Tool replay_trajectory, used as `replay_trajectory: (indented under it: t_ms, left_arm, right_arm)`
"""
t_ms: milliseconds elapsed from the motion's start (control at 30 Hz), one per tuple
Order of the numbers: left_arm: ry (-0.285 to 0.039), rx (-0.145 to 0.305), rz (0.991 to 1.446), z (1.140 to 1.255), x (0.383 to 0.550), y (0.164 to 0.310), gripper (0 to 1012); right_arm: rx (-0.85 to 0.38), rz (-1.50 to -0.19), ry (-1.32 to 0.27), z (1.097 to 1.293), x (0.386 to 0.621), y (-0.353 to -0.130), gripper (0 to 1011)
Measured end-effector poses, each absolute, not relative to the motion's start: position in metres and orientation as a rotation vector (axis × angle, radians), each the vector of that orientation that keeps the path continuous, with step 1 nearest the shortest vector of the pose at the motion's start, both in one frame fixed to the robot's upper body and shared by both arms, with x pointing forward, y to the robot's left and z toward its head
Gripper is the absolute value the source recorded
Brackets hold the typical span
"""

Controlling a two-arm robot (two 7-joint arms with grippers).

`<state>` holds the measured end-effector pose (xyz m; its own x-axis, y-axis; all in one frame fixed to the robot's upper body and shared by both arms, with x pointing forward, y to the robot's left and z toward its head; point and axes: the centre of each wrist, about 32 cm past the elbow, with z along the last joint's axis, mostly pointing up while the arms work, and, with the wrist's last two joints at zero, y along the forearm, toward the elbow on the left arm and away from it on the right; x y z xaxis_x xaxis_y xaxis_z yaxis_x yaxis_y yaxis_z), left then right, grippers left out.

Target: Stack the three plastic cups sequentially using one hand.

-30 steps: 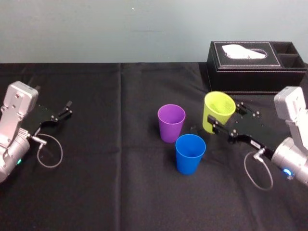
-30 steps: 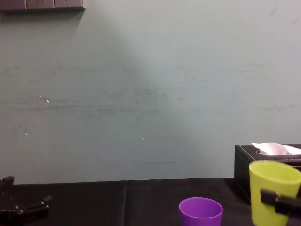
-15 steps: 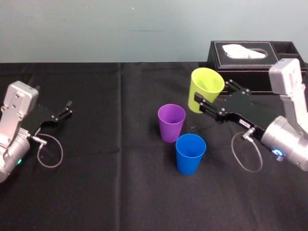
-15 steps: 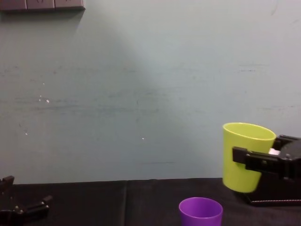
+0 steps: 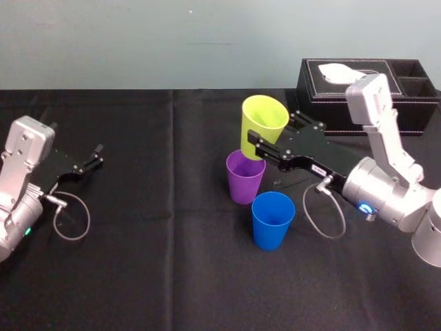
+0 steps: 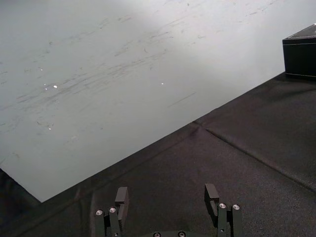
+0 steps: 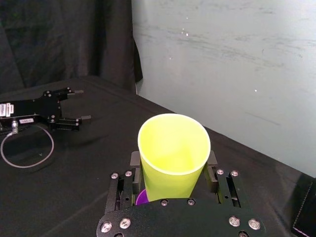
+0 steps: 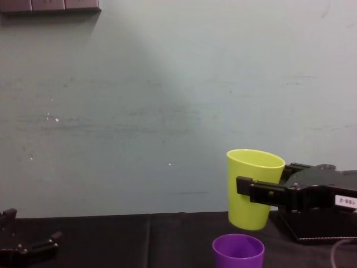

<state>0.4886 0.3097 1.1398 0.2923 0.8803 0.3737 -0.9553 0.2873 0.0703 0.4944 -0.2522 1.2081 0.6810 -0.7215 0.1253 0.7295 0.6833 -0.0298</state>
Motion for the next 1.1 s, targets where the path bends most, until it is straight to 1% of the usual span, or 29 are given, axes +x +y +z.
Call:
replay_trajectory:
  t_ms: [433, 1100]
  left_arm:
    - [-0.285, 0.304, 1.248, 1.14, 0.489, 0.31, 1012]
    - [-0.285, 0.304, 1.248, 1.14, 0.489, 0.31, 1012]
  right_arm:
    - [-0.11, -0.799, -0.081, 1.197, 0.508, -0.241, 724]
    - [-0.142, -0.792, -0.069, 1.182, 0.514, -0.237, 726]
